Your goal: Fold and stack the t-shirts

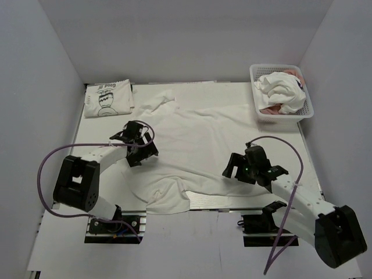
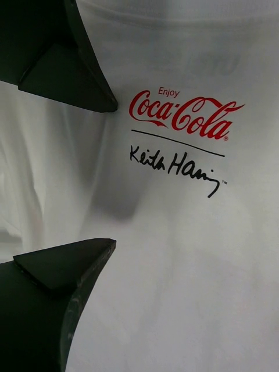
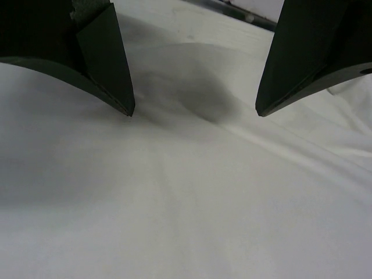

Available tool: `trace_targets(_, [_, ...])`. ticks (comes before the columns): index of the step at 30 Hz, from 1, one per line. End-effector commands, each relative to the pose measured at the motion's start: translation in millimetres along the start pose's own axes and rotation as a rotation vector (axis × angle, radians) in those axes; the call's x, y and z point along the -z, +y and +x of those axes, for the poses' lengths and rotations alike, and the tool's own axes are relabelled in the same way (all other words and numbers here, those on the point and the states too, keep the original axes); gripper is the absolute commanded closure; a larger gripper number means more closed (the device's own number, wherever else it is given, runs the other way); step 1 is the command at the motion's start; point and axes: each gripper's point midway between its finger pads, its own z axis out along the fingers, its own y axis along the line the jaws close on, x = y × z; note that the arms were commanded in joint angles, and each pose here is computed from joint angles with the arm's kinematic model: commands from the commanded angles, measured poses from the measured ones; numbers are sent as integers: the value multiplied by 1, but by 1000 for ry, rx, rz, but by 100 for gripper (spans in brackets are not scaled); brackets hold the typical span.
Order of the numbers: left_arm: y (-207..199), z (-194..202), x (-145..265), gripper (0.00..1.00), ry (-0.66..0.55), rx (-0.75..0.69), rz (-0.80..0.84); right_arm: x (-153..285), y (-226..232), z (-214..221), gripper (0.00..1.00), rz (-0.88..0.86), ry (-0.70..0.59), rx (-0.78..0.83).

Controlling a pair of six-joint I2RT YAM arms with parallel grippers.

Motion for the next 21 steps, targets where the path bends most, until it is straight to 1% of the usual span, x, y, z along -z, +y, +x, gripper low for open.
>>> trace_targets(1, [52, 55, 18, 0, 138, 30, -172, 26, -2, 33, 9, 28, 133, -19])
trace_targets(2, [51, 47, 28, 0, 88, 29, -163, 29, -14, 23, 9, 109, 87, -10])
trace_targets(3, [45, 36, 34, 0, 54, 29, -149, 38, 1, -3, 9, 89, 21, 7])
trace_targets(4, [29, 18, 42, 0, 8, 31, -108, 40, 4, -17, 9, 88, -24, 27])
trace_targets(5, [22, 6, 46, 0, -22, 10, -92, 42, 1, -34, 9, 128, -94, 26])
trace_targets(6, [13, -4, 47, 0, -42, -3, -74, 42, 14, -58, 9, 106, -161, 33])
trace_targets(7, [-7, -24, 53, 0, -77, -16, -26, 47, 32, -87, 9, 64, -251, 30])
trace_targets(8, [-15, -31, 53, 0, -80, -29, -12, 47, 27, -98, 9, 108, -290, 25])
trace_targets(9, [-19, -34, 44, 0, -58, -49, -19, 50, 41, -120, 9, 93, -336, 20])
trace_targets(10, [-34, -52, 48, 0, -94, -59, 11, 41, 45, -135, 9, 92, -374, 10])
trace_targets(11, [-41, -56, 44, 0, -86, -59, 19, 28, 41, -138, 9, 124, -353, 11])
trace_targets(12, [-48, -64, 41, 0, -94, -85, 37, 34, 58, -163, 9, 95, -391, 20])
trace_targets(13, [-61, -79, 40, 0, -126, -85, 63, 18, 55, -165, 9, 126, -357, 24])
trace_targets(14, [-65, -76, 25, 0, -89, -96, 67, -1, 50, -163, 9, 166, -310, 33])
trace_targets(15, [-70, -79, 19, 0, -84, -106, 78, 6, 64, -194, 9, 149, -364, 33])
trace_targets(16, [-82, -87, 16, 0, -91, -108, 113, -24, 57, -185, 9, 182, -291, 45])
trace_targets(17, [-85, -79, -2, 0, -48, -116, 108, -32, 58, -193, 9, 182, -296, 53])
trace_targets(18, [-88, -78, -9, 0, -33, -117, 116, -28, 73, -220, 9, 149, -338, 49])
trace_targets(20, [-90, -81, -19, 0, -23, -116, 108, -68, 57, -212, 9, 212, -255, 63])
trace_targets(21, [-87, -77, -26, 0, -8, -116, 97, -63, 73, -242, 9, 179, -297, 56])
